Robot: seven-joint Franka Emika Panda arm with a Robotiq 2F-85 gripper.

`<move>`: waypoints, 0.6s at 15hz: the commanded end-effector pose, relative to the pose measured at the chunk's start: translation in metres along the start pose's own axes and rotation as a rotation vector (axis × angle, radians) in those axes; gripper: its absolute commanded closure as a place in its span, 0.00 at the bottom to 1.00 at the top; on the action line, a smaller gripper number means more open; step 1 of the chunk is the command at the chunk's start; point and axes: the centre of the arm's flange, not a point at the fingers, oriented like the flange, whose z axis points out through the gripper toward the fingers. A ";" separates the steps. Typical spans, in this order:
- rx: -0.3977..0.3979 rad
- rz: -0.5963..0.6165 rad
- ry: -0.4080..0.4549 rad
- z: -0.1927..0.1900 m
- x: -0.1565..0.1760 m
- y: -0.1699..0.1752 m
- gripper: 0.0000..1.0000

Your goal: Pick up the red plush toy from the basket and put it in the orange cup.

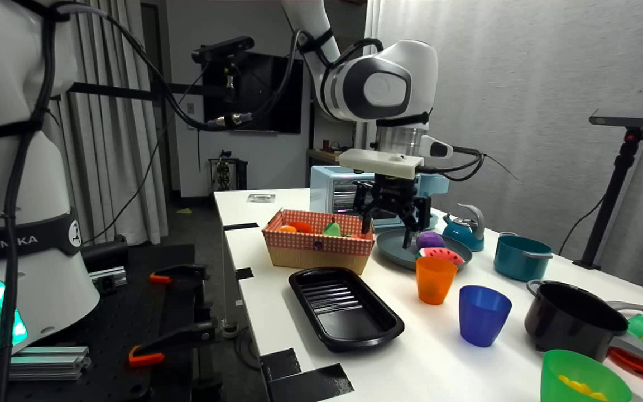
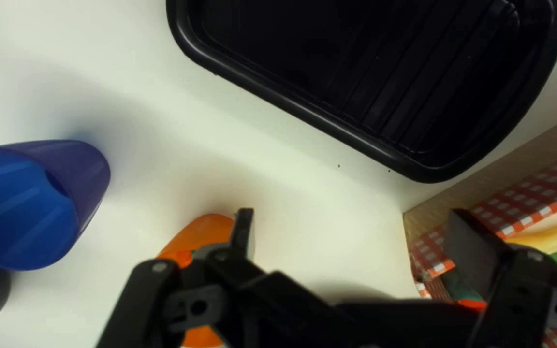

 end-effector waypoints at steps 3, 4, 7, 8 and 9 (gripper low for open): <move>-0.033 0.030 0.031 -0.015 -0.039 -0.027 0.00; -0.036 0.028 0.032 -0.017 -0.042 -0.029 0.00; -0.041 0.024 0.036 -0.020 -0.050 -0.034 0.00; -0.042 0.018 0.036 -0.021 -0.053 -0.036 0.00; -0.044 0.015 0.034 -0.022 -0.055 -0.038 0.00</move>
